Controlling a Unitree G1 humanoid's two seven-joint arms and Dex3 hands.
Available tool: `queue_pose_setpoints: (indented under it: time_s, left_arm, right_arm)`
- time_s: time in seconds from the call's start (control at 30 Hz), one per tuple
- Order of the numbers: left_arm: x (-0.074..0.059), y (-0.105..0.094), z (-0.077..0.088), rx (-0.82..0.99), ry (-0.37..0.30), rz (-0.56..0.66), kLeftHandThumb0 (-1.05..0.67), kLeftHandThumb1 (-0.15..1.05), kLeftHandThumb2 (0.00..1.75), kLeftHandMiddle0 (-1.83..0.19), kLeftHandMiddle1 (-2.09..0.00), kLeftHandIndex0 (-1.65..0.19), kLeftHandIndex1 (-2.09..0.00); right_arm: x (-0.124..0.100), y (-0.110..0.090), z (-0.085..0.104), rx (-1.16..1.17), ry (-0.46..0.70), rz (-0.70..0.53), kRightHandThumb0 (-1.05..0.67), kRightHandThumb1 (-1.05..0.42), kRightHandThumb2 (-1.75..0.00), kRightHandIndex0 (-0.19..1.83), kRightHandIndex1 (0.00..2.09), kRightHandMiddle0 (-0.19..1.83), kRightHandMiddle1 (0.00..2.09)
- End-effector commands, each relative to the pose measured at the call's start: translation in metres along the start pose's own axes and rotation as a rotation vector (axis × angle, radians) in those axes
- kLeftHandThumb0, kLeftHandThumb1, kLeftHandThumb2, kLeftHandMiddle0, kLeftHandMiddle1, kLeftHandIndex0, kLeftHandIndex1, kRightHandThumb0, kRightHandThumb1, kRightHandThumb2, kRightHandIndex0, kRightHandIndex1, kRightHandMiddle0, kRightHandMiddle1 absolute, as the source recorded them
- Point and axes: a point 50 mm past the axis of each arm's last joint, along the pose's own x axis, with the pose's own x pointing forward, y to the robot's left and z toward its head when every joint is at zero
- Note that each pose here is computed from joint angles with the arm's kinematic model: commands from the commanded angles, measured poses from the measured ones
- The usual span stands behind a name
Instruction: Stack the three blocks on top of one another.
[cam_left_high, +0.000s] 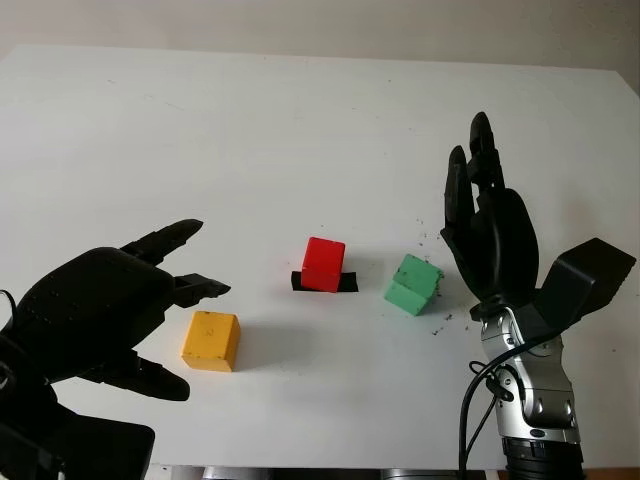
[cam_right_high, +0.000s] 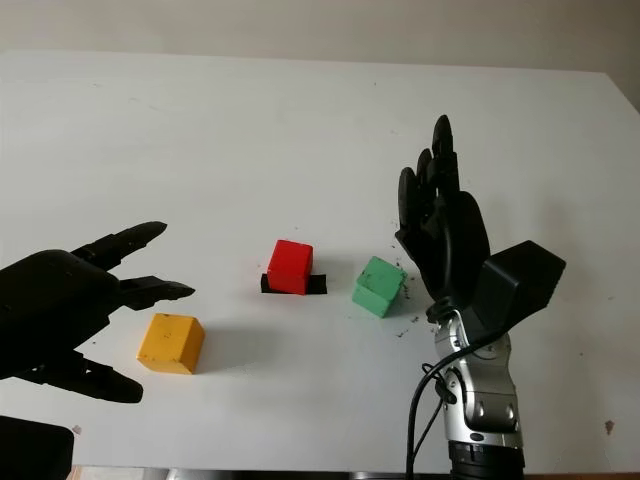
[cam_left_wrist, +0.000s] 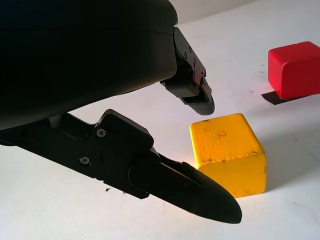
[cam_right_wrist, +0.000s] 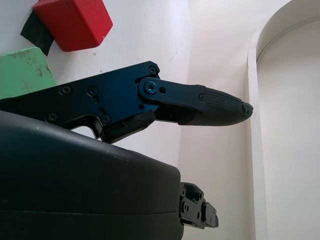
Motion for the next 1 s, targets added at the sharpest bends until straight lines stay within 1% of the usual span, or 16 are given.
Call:
queue_pose_setpoints:
  time_s: [0.0, 0.07, 0.13, 0.47, 0.6, 0.67, 0.87, 0.97]
  left_arm:
    - [0.0009, -0.0039, 0.0017, -0.028, -0.008, -0.005, -0.86, 0.97, 0.05, -0.07, -0.06, -0.27, -0.84]
    - [0.0016, -0.0053, 0.0022, -0.053, -0.008, -0.016, -0.85, 0.96, 0.05, -0.08, -0.06, -0.19, -1.05]
    - [0.0021, -0.006, 0.0027, -0.07, -0.006, -0.026, -0.83, 0.95, 0.05, -0.09, -0.06, -0.16, -1.11]
    - [0.0039, -0.0088, 0.0052, -0.128, -0.009, -0.033, -0.81, 0.91, 0.05, -0.13, -0.06, -0.17, -1.16]
    - [0.0042, -0.0085, 0.0057, -0.121, -0.005, -0.045, -0.79, 0.94, 0.06, -0.12, -0.06, -0.17, -1.16]
    - [0.0043, -0.0088, 0.0058, -0.115, -0.008, -0.036, -0.76, 0.95, 0.06, -0.13, -0.06, -0.2, -1.18]
    - [0.0039, -0.0105, 0.0049, -0.093, -0.015, -0.011, -0.57, 1.02, 0.07, -0.17, -0.06, -0.24, -1.21]
    - [0.0042, -0.011, 0.0046, -0.105, -0.019, 0.004, -0.5, 1.04, 0.09, -0.17, -0.06, -0.22, -1.26]
  right_arm:
    - [0.0002, -0.0019, 0.0059, -0.013, -0.02, 0.002, -0.69, -1.05, -0.56, -0.19, 0.0, -0.19, 0.0]
    - [-0.0002, -0.0024, 0.0059, -0.014, -0.021, 0.002, -0.69, -1.05, -0.56, -0.19, 0.0, -0.19, 0.0]
    - [-0.0006, -0.0028, 0.0059, -0.012, -0.022, 0.002, -0.69, -1.05, -0.56, -0.19, 0.0, -0.19, 0.0]
    - [-0.0022, -0.0041, 0.0061, -0.019, -0.015, -0.001, -0.69, -1.05, -0.55, -0.19, 0.0, -0.19, 0.0]
    - [-0.0024, -0.0051, 0.0059, -0.018, -0.014, 0.0, -0.7, -1.05, -0.55, -0.19, 0.0, -0.19, 0.0]
    - [-0.0023, -0.0055, 0.0059, -0.016, -0.016, 0.001, -0.69, -1.05, -0.55, -0.19, 0.0, -0.19, 0.0]
    - [-0.0017, -0.0058, 0.0065, -0.017, -0.024, 0.003, -0.68, -1.05, -0.55, -0.19, 0.0, -0.19, 0.0]
    - [-0.0016, -0.0061, 0.0063, -0.012, -0.027, 0.005, -0.68, -1.05, -0.55, -0.19, 0.0, -0.19, 0.0]
